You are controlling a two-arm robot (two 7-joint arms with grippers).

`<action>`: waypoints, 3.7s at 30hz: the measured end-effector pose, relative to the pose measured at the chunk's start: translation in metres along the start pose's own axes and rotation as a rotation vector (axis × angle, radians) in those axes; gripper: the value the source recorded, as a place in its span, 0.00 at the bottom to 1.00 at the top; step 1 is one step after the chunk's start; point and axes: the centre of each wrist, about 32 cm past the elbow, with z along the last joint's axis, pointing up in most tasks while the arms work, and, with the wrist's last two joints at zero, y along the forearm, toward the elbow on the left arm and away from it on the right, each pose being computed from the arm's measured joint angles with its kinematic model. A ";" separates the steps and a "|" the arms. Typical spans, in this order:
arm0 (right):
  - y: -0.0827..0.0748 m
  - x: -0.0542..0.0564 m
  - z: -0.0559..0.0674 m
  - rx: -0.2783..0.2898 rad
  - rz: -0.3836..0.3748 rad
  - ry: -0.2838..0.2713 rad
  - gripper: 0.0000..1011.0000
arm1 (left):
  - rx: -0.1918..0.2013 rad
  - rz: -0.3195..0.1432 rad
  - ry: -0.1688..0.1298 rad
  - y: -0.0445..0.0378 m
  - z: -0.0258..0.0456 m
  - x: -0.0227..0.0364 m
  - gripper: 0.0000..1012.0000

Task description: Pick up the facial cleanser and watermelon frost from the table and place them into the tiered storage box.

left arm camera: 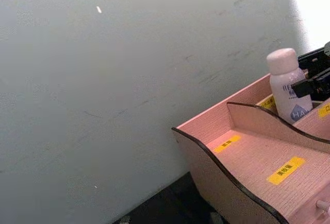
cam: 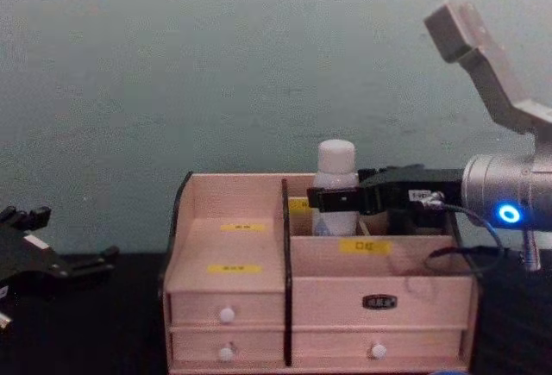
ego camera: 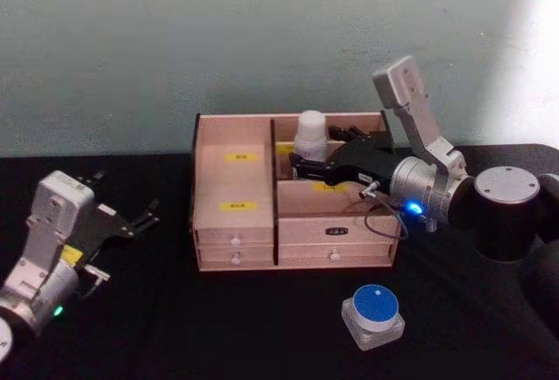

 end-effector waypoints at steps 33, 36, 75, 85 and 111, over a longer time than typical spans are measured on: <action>-0.063 -0.011 -0.001 0.032 0.073 0.002 0.99 | 0.000 0.000 0.000 0.0000 0.0000 0.0000 0.99; -0.075 -0.013 -0.005 0.025 0.097 -0.003 0.99 | 0.000 0.000 0.000 0.0000 0.0000 0.0000 0.99; -0.146 -0.030 -0.053 -0.215 0.215 -0.023 0.99 | 0.000 0.000 0.000 0.0000 0.0000 0.0000 0.99; -0.145 -0.031 -0.058 -0.238 0.212 -0.015 0.99 | 0.000 0.000 0.000 0.0000 0.0000 0.0000 0.99; -0.143 -0.036 -0.065 -0.265 0.227 -0.023 0.99 | 0.000 0.000 0.000 0.0000 0.0000 0.0000 0.99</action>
